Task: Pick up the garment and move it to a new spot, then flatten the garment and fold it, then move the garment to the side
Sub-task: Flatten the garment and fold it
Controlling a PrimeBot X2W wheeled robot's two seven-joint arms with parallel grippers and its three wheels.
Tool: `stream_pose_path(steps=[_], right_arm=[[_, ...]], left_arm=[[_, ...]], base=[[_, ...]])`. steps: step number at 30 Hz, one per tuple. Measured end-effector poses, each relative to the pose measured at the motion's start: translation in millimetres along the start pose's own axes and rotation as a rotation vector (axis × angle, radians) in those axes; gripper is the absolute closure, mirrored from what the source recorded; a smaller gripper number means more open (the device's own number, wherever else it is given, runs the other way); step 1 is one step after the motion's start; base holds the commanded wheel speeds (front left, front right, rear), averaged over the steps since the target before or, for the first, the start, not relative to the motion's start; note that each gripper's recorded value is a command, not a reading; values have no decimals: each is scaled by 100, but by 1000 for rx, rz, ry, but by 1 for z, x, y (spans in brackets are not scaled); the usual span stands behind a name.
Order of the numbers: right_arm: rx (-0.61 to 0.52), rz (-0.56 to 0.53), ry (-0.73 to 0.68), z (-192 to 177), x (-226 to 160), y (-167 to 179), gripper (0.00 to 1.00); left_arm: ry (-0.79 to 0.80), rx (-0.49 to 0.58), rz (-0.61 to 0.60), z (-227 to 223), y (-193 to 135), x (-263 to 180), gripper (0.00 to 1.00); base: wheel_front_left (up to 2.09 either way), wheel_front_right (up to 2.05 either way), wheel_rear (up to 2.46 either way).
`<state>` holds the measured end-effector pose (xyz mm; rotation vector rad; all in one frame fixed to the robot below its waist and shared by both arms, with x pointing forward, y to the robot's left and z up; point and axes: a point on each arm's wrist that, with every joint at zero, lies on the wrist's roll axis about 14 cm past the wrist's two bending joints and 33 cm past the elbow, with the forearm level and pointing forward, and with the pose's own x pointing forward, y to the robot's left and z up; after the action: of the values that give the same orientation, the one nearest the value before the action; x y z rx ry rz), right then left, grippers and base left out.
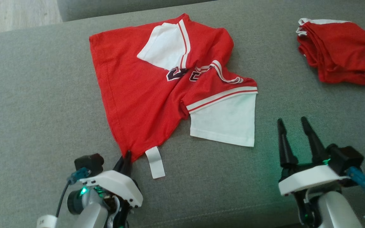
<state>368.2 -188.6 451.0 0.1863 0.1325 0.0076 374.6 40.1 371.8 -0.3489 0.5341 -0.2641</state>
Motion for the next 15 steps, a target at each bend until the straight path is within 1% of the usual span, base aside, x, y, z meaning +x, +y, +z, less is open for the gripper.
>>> stream_pose_path(steps=[7,11,15], right_arm=[[31,49,152,-40,-2,18,0],[60,74,248,-67,-6,28,0],[60,73,318,-89,-8,28,0]], left_arm=[[-16,-13,15,4,4,-2,100],[-78,-16,45,21,15,-5,100],[-137,-20,72,38,25,-10,100]], base=[[0,0,0],[0,0,0],[0,0,0]])
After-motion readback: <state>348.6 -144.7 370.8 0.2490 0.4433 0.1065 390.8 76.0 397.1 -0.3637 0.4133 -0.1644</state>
